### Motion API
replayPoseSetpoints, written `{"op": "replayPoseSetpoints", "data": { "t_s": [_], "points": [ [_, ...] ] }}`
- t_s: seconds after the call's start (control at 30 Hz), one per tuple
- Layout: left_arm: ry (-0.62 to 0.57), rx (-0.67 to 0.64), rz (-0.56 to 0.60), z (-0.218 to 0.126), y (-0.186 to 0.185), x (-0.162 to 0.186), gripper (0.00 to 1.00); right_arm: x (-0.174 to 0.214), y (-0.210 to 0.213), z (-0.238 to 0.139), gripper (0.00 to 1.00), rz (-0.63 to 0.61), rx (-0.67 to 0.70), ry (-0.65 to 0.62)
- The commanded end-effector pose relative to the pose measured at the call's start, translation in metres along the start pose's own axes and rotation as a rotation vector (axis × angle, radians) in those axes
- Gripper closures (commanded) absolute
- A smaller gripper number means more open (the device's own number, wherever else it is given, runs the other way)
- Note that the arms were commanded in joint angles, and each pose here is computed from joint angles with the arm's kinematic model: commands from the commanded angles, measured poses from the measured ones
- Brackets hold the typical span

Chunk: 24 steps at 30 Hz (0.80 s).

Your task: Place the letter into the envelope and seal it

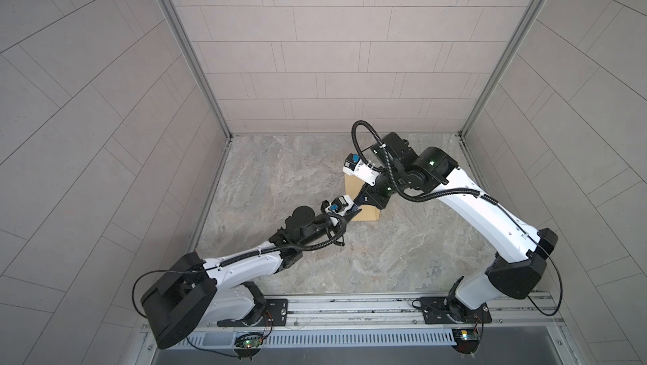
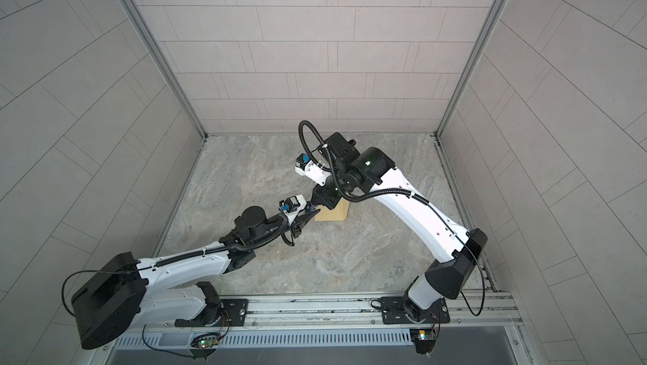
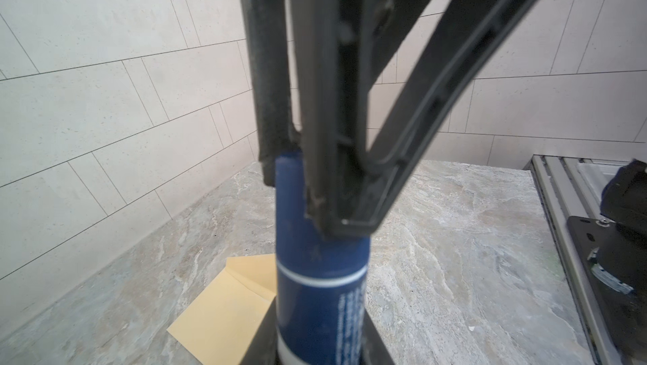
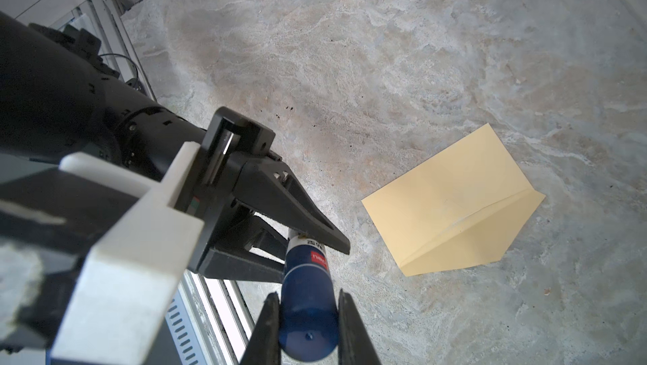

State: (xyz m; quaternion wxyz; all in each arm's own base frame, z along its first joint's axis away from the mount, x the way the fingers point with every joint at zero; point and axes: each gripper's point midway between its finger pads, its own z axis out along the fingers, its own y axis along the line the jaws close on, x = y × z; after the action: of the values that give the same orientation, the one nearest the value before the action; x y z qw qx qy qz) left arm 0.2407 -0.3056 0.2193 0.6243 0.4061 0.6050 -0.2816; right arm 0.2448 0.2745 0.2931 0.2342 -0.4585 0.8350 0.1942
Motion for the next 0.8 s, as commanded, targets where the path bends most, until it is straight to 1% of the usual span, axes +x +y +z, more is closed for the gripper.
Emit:
{"op": "replayPoseSetpoints", "data": {
  "t_s": [0.0,0.07,0.13,0.23,0.3,0.5,0.77],
  "points": [
    [0.257,0.014,-0.077,-0.014,-0.008,0.076,1.0,0.0,0.006,-0.026,1.0,-0.125,-0.007,-0.035],
    [0.28,-0.001,-0.071,-0.016,-0.006,0.08,1.0,0.0,0.003,-0.03,1.0,-0.13,0.003,-0.042],
    [0.293,-0.038,-0.074,-0.019,0.0,0.084,1.0,-0.003,-0.002,-0.034,1.0,-0.11,0.017,-0.057],
    [0.305,-0.109,-0.078,-0.024,0.011,0.088,1.0,-0.009,-0.01,-0.04,1.0,-0.032,0.023,-0.093],
    [0.308,-0.131,-0.071,-0.025,0.014,0.088,1.0,-0.012,-0.014,-0.042,1.0,0.01,0.022,-0.116],
    [0.321,-0.121,-0.063,-0.026,0.012,0.092,1.0,-0.015,-0.022,-0.044,1.0,0.074,0.029,-0.143],
    [0.334,-0.191,-0.057,-0.032,0.023,0.094,1.0,-0.012,-0.03,-0.038,1.0,0.171,0.043,-0.123]
  ]
}}
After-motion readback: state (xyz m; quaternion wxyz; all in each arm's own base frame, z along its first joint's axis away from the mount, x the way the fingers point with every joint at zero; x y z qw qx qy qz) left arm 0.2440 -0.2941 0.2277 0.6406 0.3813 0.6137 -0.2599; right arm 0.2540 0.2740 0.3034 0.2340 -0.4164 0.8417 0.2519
